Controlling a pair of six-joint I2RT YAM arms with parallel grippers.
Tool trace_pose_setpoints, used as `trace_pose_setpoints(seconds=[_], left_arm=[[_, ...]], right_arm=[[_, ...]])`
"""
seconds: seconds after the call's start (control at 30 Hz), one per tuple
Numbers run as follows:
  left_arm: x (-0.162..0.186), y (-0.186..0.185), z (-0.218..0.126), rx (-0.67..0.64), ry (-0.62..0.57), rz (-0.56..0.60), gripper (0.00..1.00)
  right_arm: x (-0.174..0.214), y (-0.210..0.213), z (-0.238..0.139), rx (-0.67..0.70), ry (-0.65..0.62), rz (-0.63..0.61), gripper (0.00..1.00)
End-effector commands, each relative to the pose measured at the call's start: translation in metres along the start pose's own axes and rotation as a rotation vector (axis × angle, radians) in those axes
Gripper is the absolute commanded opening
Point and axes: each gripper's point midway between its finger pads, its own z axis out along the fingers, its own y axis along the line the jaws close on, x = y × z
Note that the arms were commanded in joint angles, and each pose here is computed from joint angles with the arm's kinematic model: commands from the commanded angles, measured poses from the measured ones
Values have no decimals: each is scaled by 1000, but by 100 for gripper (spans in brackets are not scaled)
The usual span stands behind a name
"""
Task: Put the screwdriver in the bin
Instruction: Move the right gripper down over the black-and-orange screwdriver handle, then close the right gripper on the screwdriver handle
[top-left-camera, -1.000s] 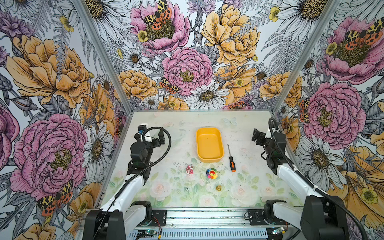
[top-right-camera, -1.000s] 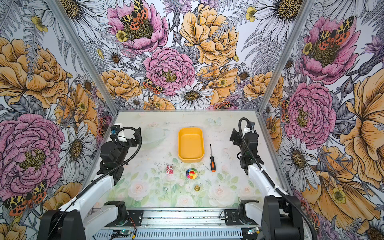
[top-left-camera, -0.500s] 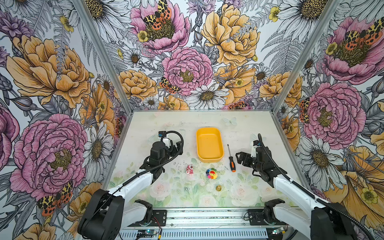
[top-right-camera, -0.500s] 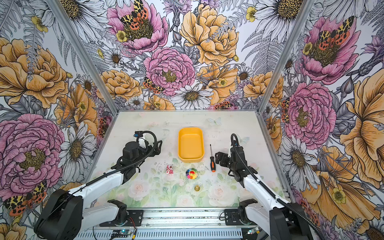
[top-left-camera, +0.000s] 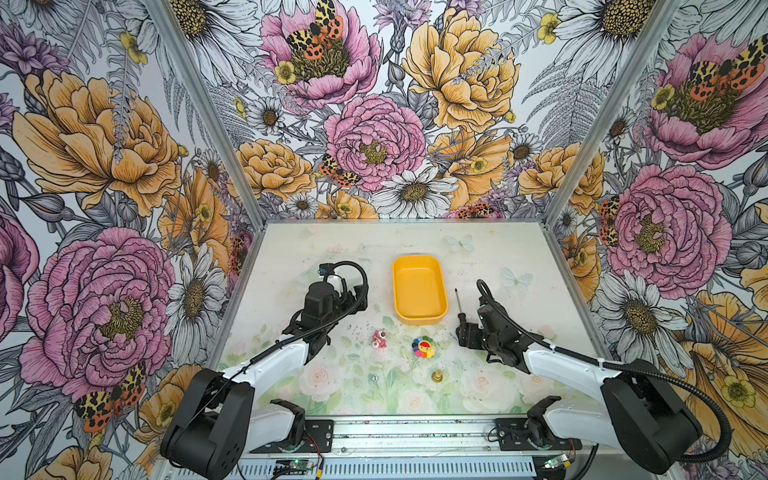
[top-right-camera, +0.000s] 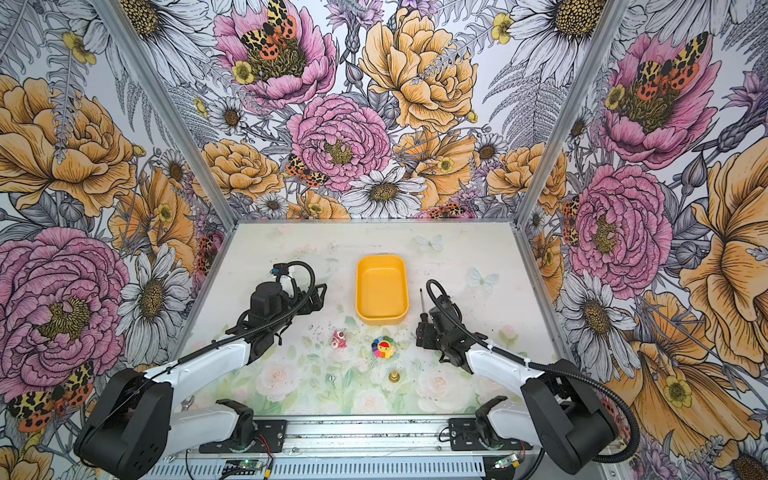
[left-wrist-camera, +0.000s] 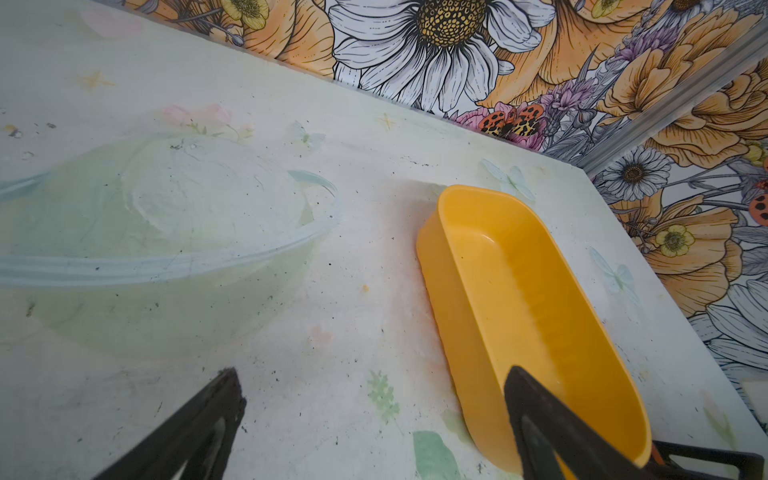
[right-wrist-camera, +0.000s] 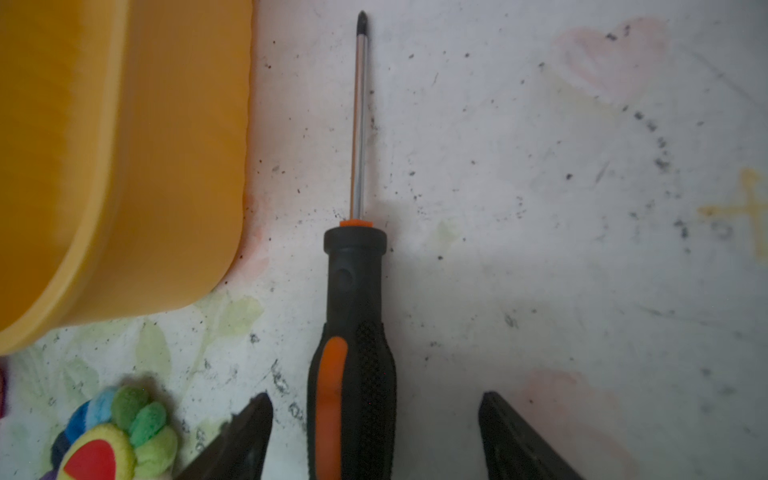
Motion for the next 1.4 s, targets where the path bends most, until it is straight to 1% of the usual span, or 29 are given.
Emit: trace_pose_setpoints(seconds=[0.0,0.2,0.47,0.53,0.67,0.97,1.0,1.07,1.17,1.27,1.37], left_arm=[[-9,-9,-6,26,-4,-5,99],[-6,-1,-11,5,8,-10,99],[-4,3,-12,-3,11,-17,99],[-2,5,-10,-7,17,-19,99],[0,3,-6,4,34,-24,99],[0,-1,0,19,51,-34,99],[0,0,0,19,51,-34,99],[0,0,0,16,51,-35,99],[1,0,1,15,53,-35,99],[1,0,1,17,55,-34,99],[0,-1,2,17,55,-39,99]], right_arm=[[-14,6,1,19,-33,-14,78],[-11,5,7,41,-14,-35,74],[-4,2,20,80,26,-48,61],[-2,4,24,85,39,-57,54],[2,6,28,85,62,-63,47],[-3,9,20,73,49,-66,32],[-3,10,20,71,50,-68,29],[-1,9,20,72,57,-68,20],[5,9,21,67,81,-70,0],[9,13,20,34,103,-66,0],[9,23,18,-28,121,-48,0]])
